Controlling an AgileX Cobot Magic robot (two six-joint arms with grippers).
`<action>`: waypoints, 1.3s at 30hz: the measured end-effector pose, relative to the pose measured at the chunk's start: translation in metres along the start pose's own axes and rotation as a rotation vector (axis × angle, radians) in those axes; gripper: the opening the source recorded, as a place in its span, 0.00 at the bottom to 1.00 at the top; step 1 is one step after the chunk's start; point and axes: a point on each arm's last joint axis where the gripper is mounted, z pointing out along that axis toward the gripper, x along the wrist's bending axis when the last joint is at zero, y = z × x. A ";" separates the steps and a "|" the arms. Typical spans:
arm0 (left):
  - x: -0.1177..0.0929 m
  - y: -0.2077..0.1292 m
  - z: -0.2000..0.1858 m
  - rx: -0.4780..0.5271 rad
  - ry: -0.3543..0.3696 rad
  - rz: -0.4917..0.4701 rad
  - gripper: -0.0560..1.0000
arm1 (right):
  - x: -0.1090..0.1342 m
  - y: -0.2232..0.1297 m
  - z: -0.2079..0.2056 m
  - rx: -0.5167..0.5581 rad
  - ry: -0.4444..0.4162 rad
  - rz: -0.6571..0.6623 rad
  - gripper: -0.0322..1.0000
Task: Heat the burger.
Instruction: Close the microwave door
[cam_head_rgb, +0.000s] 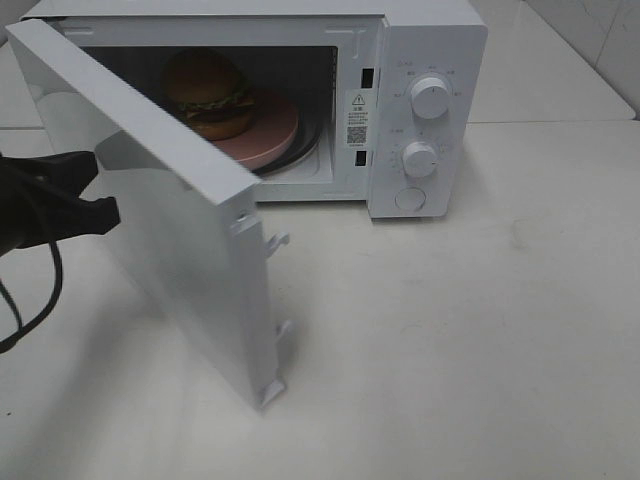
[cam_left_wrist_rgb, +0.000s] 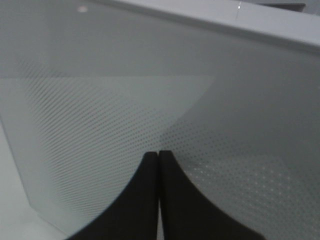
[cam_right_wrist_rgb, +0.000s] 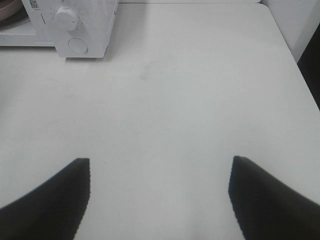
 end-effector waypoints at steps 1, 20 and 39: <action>-0.003 0.000 0.003 -0.001 -0.004 0.006 0.05 | 0.000 0.000 0.000 0.000 0.000 0.000 0.76; -0.051 0.012 0.065 -0.016 0.100 -0.024 0.05 | 0.000 0.000 0.000 0.000 0.000 0.000 0.76; -0.074 0.034 0.122 0.017 0.099 -0.063 0.05 | 0.000 0.000 0.000 0.000 0.000 0.000 0.76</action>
